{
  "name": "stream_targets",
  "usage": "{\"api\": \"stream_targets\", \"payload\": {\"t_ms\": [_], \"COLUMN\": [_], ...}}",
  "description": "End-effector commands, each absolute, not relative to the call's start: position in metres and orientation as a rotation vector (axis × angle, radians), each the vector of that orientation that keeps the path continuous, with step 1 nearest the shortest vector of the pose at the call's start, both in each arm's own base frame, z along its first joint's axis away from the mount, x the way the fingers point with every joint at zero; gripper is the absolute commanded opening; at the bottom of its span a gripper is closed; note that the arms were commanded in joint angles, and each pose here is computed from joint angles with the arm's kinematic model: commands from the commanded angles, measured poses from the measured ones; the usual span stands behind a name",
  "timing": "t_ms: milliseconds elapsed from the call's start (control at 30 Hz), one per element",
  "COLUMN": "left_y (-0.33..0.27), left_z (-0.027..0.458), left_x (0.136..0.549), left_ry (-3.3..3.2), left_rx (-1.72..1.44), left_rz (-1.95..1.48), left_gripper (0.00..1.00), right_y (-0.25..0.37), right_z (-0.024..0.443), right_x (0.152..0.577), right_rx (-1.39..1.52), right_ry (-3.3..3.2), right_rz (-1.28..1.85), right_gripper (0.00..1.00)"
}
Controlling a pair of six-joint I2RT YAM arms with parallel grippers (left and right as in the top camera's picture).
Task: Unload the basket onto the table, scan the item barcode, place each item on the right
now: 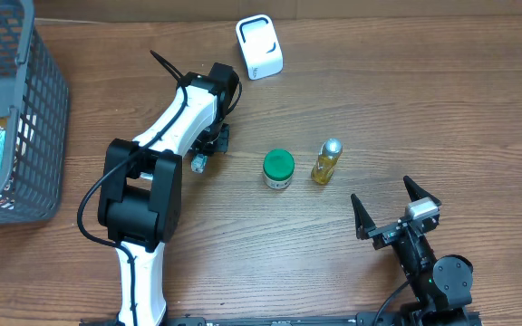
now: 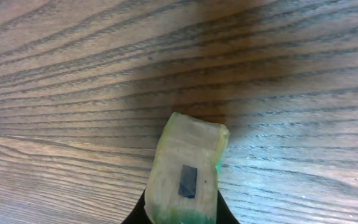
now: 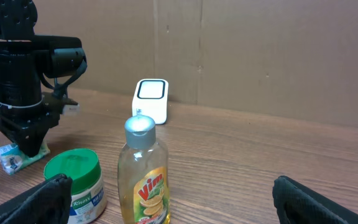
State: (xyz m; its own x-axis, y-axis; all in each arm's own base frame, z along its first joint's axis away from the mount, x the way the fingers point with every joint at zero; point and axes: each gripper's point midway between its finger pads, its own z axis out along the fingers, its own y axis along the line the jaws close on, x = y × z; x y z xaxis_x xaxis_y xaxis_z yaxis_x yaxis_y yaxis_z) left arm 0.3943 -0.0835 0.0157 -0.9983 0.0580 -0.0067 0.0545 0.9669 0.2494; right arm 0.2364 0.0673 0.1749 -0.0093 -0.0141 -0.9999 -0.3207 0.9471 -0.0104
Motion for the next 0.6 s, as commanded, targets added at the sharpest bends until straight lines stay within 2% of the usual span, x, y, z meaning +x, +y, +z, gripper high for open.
{"api": "stream_targets", "payload": {"t_ms": [0,100,167,233,300,400,567], "left_y": [-0.097,-0.101,-0.101,-0.1,-0.099,-0.098,-0.113], "left_z": [0.007,0.006,0.007,0.007,0.007,0.007,0.006], "left_x": [0.386,0.384,0.382,0.378,0.375,0.372,0.367], "left_ry": [3.155,3.166,3.176,3.19,3.202,3.216,3.25], "left_rx": [0.099,0.099,0.1,0.101,0.103,0.104,0.097], "left_rz": [0.277,0.238,0.236,0.244,0.25,0.253,0.115], "left_gripper": [0.12,0.48,0.53,0.51,0.45,0.17,0.15], "right_y": [0.065,0.065,0.065,0.065,0.065,0.065,0.065], "right_z": [0.172,0.172,0.172,0.172,0.172,0.172,0.172], "right_x": [0.237,0.237,0.237,0.237,0.237,0.237,0.237], "right_rx": [-0.258,-0.258,-0.258,-0.258,-0.258,-0.258,-0.258], "right_ry": [1.568,1.568,1.568,1.569,1.568,1.568,1.568], "right_rz": [0.234,0.234,0.234,0.234,0.234,0.234,0.234], "right_gripper": [1.0,1.0,1.0,1.0,1.0,1.0,1.0]}}
